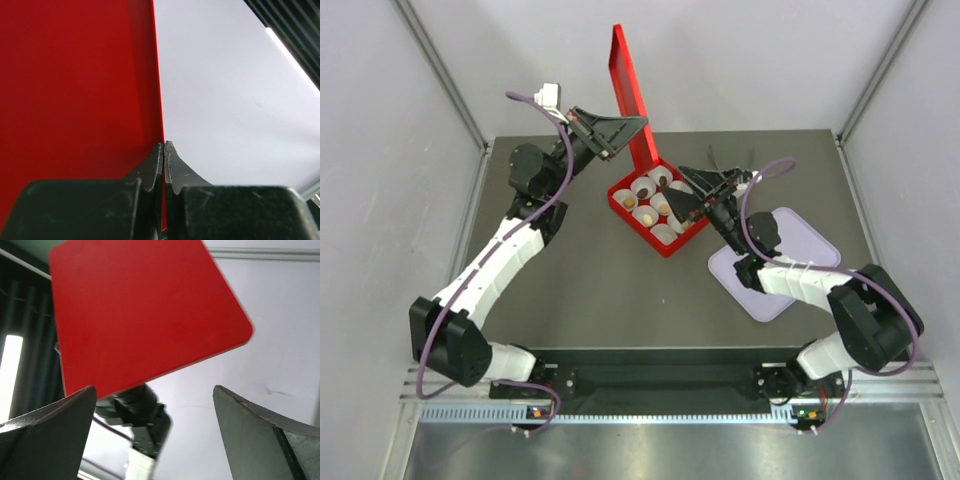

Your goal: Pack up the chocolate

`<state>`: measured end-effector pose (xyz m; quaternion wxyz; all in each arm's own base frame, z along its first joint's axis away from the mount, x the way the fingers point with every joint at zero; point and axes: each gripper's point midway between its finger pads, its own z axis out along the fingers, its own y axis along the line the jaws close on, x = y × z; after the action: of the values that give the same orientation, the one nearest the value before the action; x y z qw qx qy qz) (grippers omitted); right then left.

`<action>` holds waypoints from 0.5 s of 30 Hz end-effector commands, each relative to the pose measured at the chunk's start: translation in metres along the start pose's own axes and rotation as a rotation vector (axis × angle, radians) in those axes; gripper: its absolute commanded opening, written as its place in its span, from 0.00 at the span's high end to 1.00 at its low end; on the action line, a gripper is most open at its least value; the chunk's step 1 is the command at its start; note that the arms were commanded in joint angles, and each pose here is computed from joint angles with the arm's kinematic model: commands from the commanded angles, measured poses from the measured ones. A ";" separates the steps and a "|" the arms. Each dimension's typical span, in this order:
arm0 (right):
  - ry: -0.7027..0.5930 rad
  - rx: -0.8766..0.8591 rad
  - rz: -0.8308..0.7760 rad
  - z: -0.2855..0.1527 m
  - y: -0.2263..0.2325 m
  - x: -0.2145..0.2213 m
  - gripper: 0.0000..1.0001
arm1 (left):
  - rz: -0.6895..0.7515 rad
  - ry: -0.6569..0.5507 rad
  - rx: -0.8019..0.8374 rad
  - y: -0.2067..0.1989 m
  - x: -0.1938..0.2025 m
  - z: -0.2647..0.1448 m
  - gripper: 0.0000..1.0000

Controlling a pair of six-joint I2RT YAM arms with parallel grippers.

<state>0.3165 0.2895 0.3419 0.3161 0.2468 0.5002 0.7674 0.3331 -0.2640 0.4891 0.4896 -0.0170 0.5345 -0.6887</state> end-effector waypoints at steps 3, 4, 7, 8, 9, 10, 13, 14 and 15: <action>0.018 -0.337 0.200 0.005 0.093 0.003 0.00 | 0.089 -0.075 0.284 -0.069 -0.013 0.011 1.00; 0.029 -0.341 0.220 0.008 0.096 0.004 0.00 | 0.084 -0.068 0.288 -0.068 -0.010 0.015 1.00; 0.041 -0.346 0.253 0.012 0.098 0.004 0.00 | 0.090 -0.065 0.291 -0.069 -0.006 0.020 1.00; 0.042 -0.349 0.263 0.012 0.099 0.003 0.00 | 0.093 -0.064 0.297 -0.072 -0.005 0.022 1.00; 0.043 -0.359 0.271 0.013 0.101 0.003 0.00 | 0.103 -0.061 0.294 -0.071 -0.003 0.023 1.00; 0.046 -0.363 0.277 0.014 0.103 0.003 0.00 | 0.106 -0.060 0.291 -0.070 -0.002 0.024 1.00; 0.066 -0.382 0.298 0.016 0.111 0.004 0.00 | 0.111 -0.059 0.296 -0.070 0.000 0.025 1.00; 0.069 -0.386 0.304 0.017 0.113 0.005 0.00 | 0.111 -0.061 0.298 -0.070 0.001 0.025 1.00; 0.069 -0.390 0.320 0.019 0.114 0.004 0.00 | 0.111 -0.056 0.302 -0.070 0.002 0.025 1.00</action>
<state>0.3301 0.2874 0.3921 0.2293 0.2911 0.4067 0.8350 0.3264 -0.2998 0.5008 0.4860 0.0217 0.4931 -0.7212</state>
